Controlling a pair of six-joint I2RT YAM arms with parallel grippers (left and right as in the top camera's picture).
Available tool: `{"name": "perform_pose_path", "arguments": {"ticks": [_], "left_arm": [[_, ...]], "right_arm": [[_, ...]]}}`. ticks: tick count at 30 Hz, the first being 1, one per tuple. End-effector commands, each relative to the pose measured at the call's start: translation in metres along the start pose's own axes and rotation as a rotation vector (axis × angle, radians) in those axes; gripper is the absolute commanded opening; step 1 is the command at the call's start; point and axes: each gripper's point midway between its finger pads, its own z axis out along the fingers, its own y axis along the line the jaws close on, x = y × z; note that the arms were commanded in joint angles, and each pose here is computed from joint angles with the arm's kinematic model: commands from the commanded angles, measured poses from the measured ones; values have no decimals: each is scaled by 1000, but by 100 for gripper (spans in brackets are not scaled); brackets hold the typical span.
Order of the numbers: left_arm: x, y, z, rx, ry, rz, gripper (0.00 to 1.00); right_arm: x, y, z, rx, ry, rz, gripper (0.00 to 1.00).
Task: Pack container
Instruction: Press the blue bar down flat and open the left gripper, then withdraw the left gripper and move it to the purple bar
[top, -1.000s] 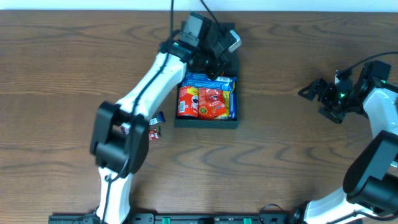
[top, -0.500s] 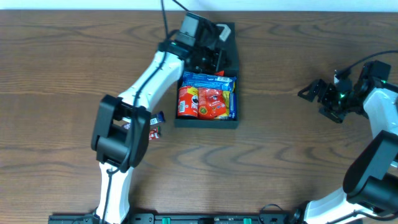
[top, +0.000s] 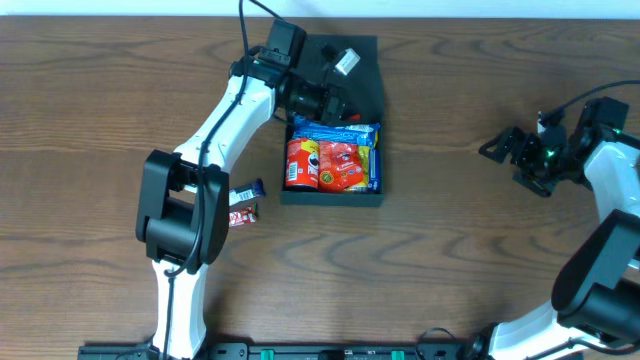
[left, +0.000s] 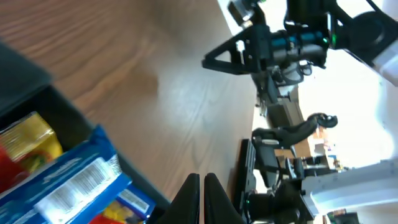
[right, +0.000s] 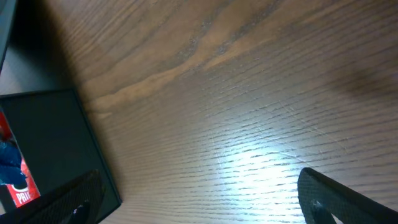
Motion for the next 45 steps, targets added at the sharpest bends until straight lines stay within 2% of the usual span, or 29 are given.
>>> {"name": "perform_pose_path", "arguments": {"ticks": [1,19,26,33,39,43,45], "left_arm": [[9,9,8,28,21,9,6],[32,87,33,-276,79,-153,6],[38,104,39,-273,82,-184,6],[31,103,35,-252,57,-178,6],[5,76,24,-95,-5,-141,6],[-22,49,-3,-99,-67,-70,6],[-30,38,-19,-149,-96,-39,6]], "right_arm": [[-8,8,-10,-2,-38,-47,99],[-8,8,-10,-2,-35,-46,99],[-7,8,-10,-2,-35,-46,99],[-8,8,-10,-2,-35,-46,99],[-8,8,-10,-2,-35,-46,99],[-8,8,-10,-2,-36,-47,99],[-8,8,-10,-2,-38,-48,99]]}}
